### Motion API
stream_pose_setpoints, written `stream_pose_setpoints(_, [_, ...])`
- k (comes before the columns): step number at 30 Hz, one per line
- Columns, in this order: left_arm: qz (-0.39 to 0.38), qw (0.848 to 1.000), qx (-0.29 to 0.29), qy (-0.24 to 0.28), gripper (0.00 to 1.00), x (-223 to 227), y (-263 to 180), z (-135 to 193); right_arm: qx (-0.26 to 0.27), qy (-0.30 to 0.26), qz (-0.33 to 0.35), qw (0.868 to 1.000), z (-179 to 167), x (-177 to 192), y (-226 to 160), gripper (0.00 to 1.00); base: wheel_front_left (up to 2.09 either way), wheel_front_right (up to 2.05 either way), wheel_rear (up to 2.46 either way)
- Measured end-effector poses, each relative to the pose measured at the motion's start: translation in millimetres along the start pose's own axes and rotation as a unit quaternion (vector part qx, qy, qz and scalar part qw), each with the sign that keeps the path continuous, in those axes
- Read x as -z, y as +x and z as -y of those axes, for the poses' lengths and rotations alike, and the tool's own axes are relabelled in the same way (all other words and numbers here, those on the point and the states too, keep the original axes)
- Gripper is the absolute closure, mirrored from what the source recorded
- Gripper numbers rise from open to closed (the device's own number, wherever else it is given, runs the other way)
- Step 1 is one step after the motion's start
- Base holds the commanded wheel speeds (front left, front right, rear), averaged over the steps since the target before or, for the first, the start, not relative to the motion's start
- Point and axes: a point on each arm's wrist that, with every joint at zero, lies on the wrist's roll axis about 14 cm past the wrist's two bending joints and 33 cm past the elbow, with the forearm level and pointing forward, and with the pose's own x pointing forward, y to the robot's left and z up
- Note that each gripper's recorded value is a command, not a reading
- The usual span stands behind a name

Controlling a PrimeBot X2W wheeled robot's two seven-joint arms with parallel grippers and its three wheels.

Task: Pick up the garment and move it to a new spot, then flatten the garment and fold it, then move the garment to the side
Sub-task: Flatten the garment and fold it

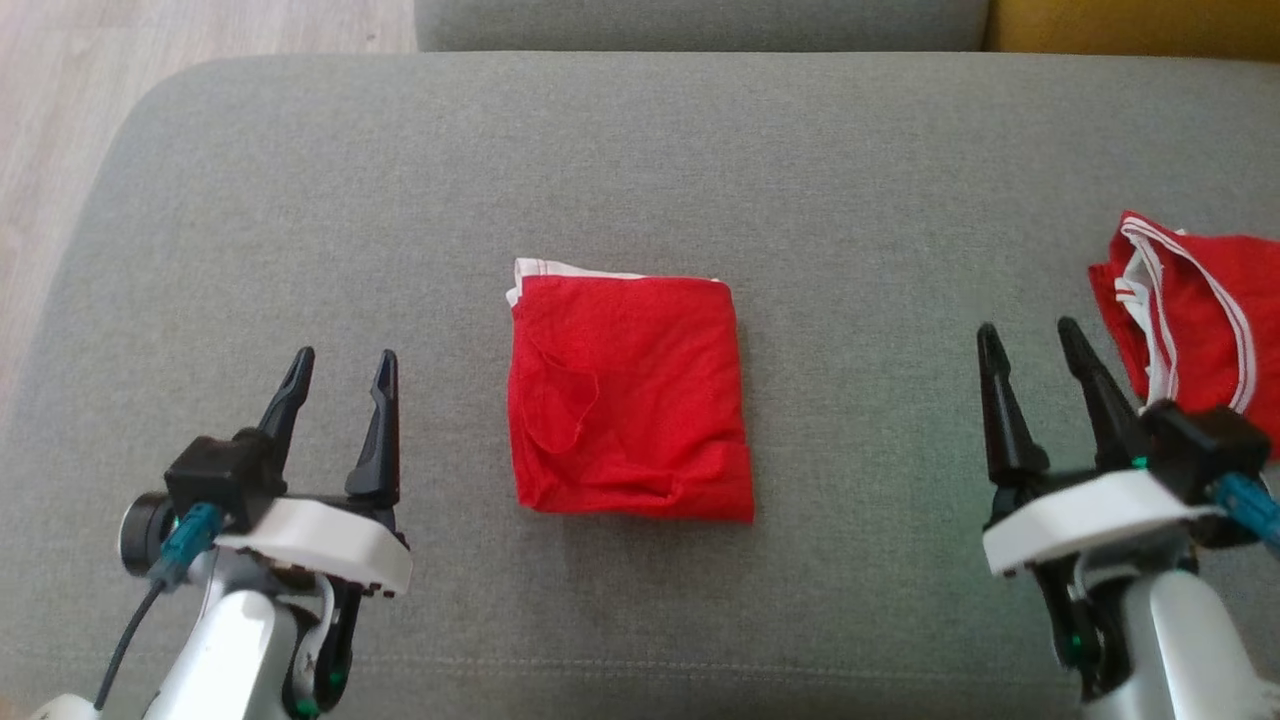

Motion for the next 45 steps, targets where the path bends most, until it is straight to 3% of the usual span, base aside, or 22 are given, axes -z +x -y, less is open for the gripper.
stream_pose_setpoints(8, [-0.003, 1.0, 0.002, 0.003, 0.0, 0.0, 0.5, 1.3, 0.01, 0.0, 0.001, 1.0, 4.1, -4.9, -15.2, 0.0, 0.0, 0.0, 0.0])
stream_pose_setpoints(32, [-0.011, 1.0, -0.011, 0.003, 0.0, 5.2, -6.4, -5.2, -0.009, -0.04, -0.007, 0.999, -8.0, -7.3, -3.1, 0.0, 0.0, 0.0, 0.0])
stream_pose_setpoints(33, [-0.012, 1.0, -0.011, 0.003, 0.0, 5.9, -6.8, -6.2, -0.013, -0.039, -0.011, 0.999, -10.4, -4.5, -1.1, 0.33, 0.0, 0.0, 0.0])
stream_pose_setpoints(34, [-0.012, 1.0, -0.013, 0.003, 0.0, 6.4, -7.1, -7.4, -0.019, -0.038, -0.016, 0.999, -13.7, -0.9, 1.5, 0.76, 0.0, 0.0, 0.0])
stream_pose_setpoints(35, [-0.013, 1.0, -0.015, 0.003, 0.0, 7.0, -7.2, -8.7, -0.027, -0.038, -0.022, 0.999, -18.9, 3.1, 4.8, 1.0, 0.0, 0.0, 0.0])
stream_pose_setpoints(40, [-0.013, 1.0, -0.02, 0.004, 0.0, 7.8, -4.9, -14.2, -0.103, -0.031, -0.051, 0.993, -67.6, 24.2, 25.5, 1.0, 0.0, 0.0, 0.0])
stream_pose_setpoints(45, [-0.014, 0.999, -0.029, 0.006, 0.0, 8.9, -4.2, -21.0, -0.199, -0.014, -0.104, 0.974, -130.0, 63.2, 28.4, 1.0, 0.0, 0.0, 0.0])
